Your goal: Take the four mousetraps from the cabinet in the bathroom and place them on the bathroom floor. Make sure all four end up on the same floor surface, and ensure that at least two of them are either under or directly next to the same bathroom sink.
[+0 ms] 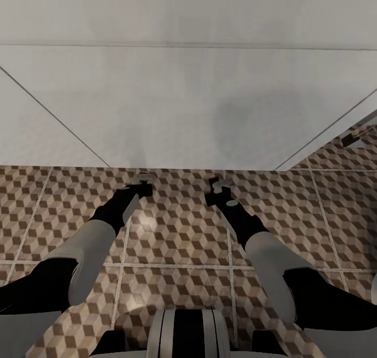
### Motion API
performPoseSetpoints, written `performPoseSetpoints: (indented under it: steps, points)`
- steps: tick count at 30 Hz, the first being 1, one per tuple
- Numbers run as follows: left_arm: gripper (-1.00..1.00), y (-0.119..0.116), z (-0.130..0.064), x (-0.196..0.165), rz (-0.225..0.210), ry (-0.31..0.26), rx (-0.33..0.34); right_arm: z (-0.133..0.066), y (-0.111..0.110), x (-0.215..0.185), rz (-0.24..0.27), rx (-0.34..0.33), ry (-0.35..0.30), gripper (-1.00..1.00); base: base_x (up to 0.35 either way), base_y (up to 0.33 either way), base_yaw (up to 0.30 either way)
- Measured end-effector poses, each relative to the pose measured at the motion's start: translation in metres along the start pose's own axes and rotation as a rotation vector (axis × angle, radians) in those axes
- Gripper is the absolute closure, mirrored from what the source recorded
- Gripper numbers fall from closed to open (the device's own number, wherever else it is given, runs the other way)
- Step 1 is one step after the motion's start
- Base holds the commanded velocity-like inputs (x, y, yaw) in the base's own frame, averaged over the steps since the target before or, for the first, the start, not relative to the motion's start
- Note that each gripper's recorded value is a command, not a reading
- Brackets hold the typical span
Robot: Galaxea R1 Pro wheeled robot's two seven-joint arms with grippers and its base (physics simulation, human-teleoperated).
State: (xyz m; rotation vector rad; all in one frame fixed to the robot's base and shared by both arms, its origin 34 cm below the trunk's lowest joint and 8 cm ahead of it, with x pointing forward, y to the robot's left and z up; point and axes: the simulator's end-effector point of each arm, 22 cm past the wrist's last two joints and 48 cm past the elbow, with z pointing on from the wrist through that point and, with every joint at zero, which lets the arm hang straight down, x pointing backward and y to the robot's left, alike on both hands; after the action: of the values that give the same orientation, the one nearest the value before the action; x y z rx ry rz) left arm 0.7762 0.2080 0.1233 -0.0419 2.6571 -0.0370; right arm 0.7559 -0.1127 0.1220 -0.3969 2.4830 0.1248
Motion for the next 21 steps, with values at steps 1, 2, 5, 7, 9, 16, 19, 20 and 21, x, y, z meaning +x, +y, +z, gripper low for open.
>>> performPoseSetpoints:
  steps: [1, 2, 5, 7, 9, 16, 19, 20, 21]
  points:
    - [1.0, -0.0001, 0.0, -0.0001, 0.0, 0.0, 0.0, 0.0, 0.0001, 0.0003, 0.0, 0.0, 0.001, 1.0, 0.0, 0.0, 0.0]
    - [1.0, -0.0001, 0.0, -0.0003, 0.001, 0.0, 0.0, 0.0001, 0.0004, 0.0012, 0.0, -0.001, 0.002, 1.0, 0.0, 0.0, 0.0]
    - [1.0, -0.0001, 0.0, -0.0006, 0.004, -0.002, 0.0, 0.0001, 0.0008, 0.0019, -0.001, -0.002, 0.002, 1.0, 0.0, 0.0, 0.0]
    - [1.0, -0.0002, 0.0, -0.0008, 0.005, -0.003, 0.0, 0.0001, 0.001, 0.0019, -0.001, -0.002, 0.002, 1.0, 0.0, 0.0, 0.0]
    - [1.0, -0.0002, 0.0001, -0.0007, 0.005, -0.003, 0.0, 0.0001, 0.0011, 0.0017, -0.002, -0.002, 0.001, 1.0, 0.0, 0.0, 0.0]
    - [1.0, -0.0014, 0.0, -0.001, 0.005, -0.004, 0.003, 0.0001, 0.0015, 0.0004, -0.003, -0.003, -0.006, 1.0, 0.0, 0.0, 0.0]
    - [1.0, -0.0016, 0.0001, 0.0005, 0.005, -0.002, 0.003, 0.0001, 0.0015, -0.0008, -0.003, -0.003, -0.012, 1.0, 0.0, 0.0, 0.0]
    - [1.0, -0.0015, 0.0002, 0.0011, 0.005, -0.001, 0.003, 0.0001, 0.0015, -0.0009, -0.003, -0.003, -0.012, 1.0, 0.0, 0.0, 0.0]
    - [1.0, -0.0013, 0.0003, 0.0021, 0.005, 0.001, 0.002, 0.0001, 0.0016, -0.0006, -0.003, -0.003, -0.011, 1.0, 0.0, 0.0, 0.0]
